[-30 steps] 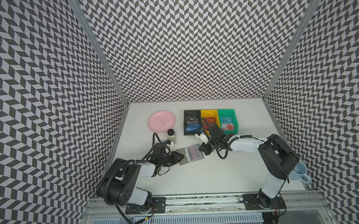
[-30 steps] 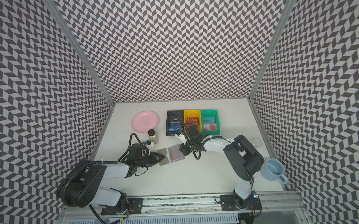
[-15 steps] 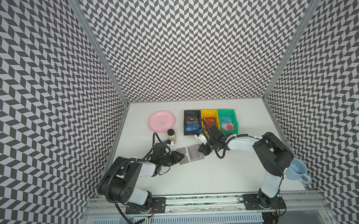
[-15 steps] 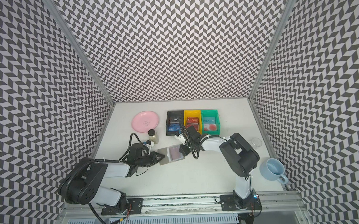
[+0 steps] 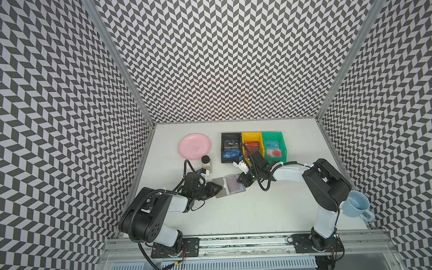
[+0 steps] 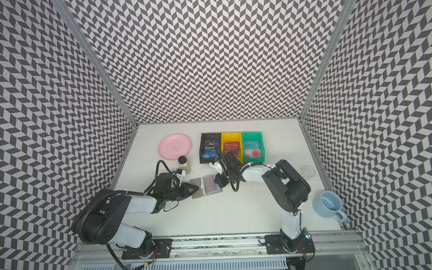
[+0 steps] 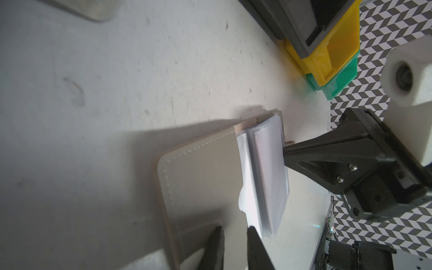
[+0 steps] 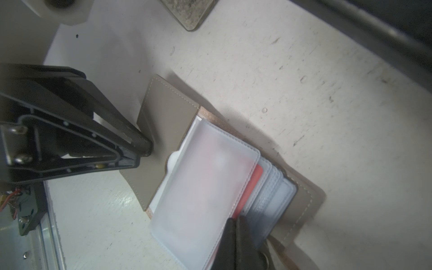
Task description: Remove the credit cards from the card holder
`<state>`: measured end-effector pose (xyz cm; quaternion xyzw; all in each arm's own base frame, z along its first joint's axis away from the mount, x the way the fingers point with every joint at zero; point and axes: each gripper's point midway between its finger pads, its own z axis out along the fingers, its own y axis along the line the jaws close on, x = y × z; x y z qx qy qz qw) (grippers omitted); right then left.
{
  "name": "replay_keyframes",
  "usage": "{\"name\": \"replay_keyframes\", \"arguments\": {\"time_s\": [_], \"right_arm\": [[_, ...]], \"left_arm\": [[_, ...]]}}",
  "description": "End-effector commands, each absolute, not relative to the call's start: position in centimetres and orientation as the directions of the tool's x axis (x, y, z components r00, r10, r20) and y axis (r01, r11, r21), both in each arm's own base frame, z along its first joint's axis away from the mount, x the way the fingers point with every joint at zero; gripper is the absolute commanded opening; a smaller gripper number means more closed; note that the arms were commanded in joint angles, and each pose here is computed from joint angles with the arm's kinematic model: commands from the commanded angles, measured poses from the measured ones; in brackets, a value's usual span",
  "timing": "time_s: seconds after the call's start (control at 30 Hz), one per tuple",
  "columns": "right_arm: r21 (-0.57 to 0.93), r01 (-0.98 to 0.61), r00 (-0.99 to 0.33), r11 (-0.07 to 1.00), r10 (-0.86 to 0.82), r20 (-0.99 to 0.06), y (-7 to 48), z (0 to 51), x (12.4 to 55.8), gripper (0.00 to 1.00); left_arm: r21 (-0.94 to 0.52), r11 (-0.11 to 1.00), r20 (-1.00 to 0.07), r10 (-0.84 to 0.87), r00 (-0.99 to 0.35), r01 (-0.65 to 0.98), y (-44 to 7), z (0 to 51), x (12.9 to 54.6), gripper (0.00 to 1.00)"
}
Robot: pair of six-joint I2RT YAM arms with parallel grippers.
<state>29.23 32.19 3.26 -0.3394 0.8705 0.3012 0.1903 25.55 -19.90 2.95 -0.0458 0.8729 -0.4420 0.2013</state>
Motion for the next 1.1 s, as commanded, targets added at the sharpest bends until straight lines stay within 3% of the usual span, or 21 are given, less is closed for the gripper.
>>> {"name": "replay_keyframes", "arguments": {"time_s": [0.0, 0.47, 0.77, 1.07], "right_arm": [[0.42, -0.708, -0.7, 0.568, -0.483, -0.526, 33.0, 2.8, 28.8, 0.0], [0.408, -0.713, -0.694, 0.57, -0.49, -0.527, 33.3, 3.0, 28.7, 0.0], [0.403, -0.707, -0.702, 0.582, -0.503, -0.505, 32.9, 2.0, 28.5, 0.0], [0.407, -0.702, -0.708, 0.585, -0.505, -0.494, 32.7, 1.5, 28.3, 0.0]], "left_arm": [[-0.772, 0.632, -0.283, -0.25, -0.926, 0.065, -19.4, 1.5, 24.5, 0.22], [-0.779, 0.623, -0.283, -0.244, -0.928, 0.074, -19.6, 1.9, 24.5, 0.21], [-0.727, 0.676, -0.398, -0.269, -0.877, 0.122, -18.2, 7.0, 25.5, 0.28], [-0.79, 0.577, -0.454, -0.329, -0.828, 0.204, -18.7, 12.3, 25.4, 0.33]]}}
